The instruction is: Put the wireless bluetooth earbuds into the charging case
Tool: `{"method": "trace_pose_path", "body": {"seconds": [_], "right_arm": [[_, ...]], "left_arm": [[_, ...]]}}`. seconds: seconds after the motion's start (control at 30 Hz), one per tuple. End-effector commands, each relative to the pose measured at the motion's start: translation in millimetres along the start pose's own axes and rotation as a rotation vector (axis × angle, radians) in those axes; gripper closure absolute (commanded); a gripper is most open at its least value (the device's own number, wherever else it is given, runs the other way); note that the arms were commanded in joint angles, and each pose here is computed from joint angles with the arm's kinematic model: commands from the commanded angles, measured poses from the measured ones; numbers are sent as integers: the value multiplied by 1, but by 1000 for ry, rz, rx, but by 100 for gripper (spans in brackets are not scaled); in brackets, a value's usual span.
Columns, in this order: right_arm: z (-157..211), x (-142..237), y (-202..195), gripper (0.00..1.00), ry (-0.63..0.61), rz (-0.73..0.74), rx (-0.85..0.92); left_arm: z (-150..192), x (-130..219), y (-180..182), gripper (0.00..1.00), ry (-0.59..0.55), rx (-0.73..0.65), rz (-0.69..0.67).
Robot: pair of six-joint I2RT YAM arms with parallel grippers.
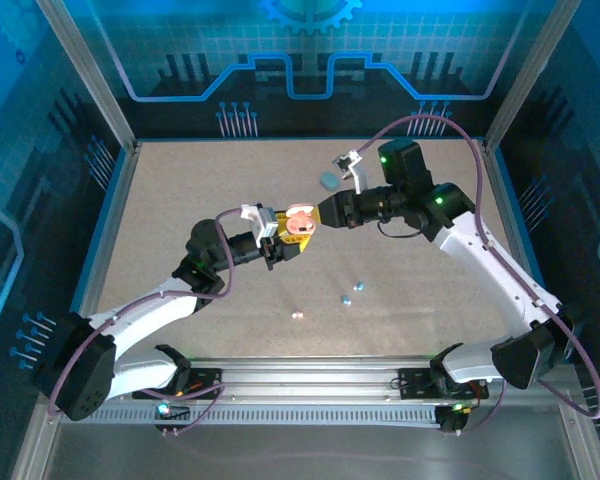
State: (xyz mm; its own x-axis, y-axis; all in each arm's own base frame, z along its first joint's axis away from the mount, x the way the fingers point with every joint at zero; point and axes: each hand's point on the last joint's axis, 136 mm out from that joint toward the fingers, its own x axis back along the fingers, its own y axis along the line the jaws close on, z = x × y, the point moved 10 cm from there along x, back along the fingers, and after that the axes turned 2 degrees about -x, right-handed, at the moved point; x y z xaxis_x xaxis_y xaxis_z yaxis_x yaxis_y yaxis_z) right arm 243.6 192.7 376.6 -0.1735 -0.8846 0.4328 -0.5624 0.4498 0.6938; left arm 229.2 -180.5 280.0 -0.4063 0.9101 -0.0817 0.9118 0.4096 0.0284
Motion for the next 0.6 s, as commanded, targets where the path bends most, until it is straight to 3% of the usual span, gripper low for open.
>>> {"method": "trace_pose_path", "body": {"seconds": [0.0, 0.17, 0.57], "right_arm": [[1, 2, -1, 74, -6, 2, -11], [2, -10, -10, 82, 34, 6, -54], [2, -27, -10, 81, 100, -7, -52]], "left_arm": [[-20, 0, -3, 68, -77, -41, 9], [-21, 0, -4, 68, -83, -38, 17], [-23, 0, -5, 68, -87, -39, 23]]}}
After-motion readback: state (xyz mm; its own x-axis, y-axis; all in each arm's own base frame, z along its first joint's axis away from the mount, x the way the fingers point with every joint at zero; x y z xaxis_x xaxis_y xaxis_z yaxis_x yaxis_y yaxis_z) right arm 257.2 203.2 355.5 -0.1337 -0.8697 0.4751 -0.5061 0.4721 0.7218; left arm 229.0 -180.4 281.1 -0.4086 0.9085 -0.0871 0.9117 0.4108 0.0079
